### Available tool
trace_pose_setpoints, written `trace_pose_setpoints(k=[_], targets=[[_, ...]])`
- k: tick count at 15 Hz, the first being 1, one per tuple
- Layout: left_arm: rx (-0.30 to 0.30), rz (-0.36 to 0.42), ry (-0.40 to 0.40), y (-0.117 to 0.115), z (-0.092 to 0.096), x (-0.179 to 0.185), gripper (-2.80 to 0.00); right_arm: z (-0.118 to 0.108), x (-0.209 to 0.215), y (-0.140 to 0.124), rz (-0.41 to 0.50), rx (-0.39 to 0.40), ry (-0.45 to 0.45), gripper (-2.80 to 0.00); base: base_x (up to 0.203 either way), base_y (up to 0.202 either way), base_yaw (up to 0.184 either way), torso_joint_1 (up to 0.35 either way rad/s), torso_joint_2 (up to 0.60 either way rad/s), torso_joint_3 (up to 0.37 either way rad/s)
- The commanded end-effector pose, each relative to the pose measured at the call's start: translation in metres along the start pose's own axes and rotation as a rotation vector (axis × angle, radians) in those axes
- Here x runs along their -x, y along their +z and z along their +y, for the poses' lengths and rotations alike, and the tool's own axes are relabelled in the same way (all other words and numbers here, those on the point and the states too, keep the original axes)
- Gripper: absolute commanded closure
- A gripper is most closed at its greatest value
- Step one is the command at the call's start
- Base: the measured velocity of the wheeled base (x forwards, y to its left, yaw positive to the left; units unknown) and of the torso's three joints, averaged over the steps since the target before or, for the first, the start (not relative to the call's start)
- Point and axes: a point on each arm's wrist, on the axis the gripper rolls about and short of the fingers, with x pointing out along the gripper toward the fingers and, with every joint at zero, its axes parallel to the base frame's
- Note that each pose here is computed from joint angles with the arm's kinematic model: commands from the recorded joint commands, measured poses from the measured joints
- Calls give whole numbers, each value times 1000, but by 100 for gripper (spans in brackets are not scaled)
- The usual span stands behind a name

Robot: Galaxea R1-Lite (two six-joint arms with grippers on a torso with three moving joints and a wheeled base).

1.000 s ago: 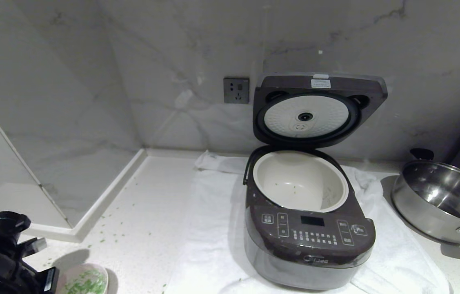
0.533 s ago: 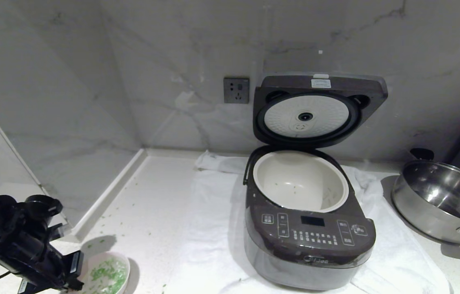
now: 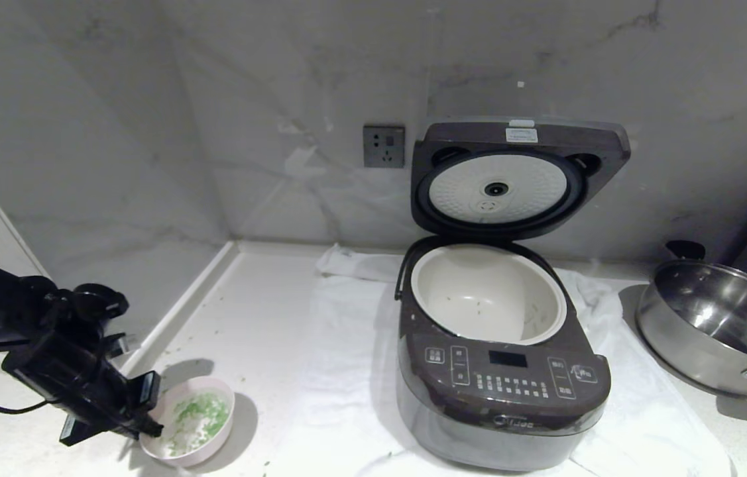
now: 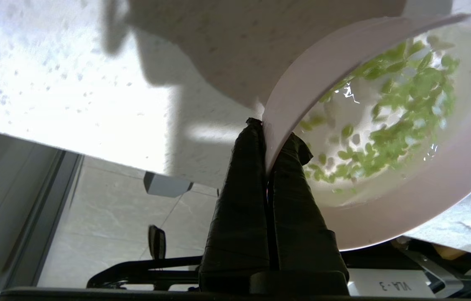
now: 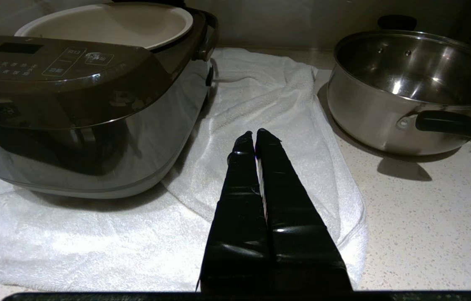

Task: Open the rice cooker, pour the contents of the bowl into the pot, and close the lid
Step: Pick up the bowl on the table, then fill a bowl with water from the tap

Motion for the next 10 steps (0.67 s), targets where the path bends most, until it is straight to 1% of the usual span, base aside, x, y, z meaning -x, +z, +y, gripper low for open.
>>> trace_pose_setpoints(k=[1,4,7,10], targets=[[-23,-8,-6,11,-12,3,0,0,0,0,2,0,1,0,0,0,0,0,0,0],[-36,-10,-11,26,-32,15,0,0,0,0,2,0,1,0,0,0,0,0,0,0],[-70,-17,-24,32,-62,28,0,0,0,0,2,0,1,0,0,0,0,0,0,0],[-90,-43,-40,39,-83,41,0,0,0,0,2,0,1,0,0,0,0,0,0,0]])
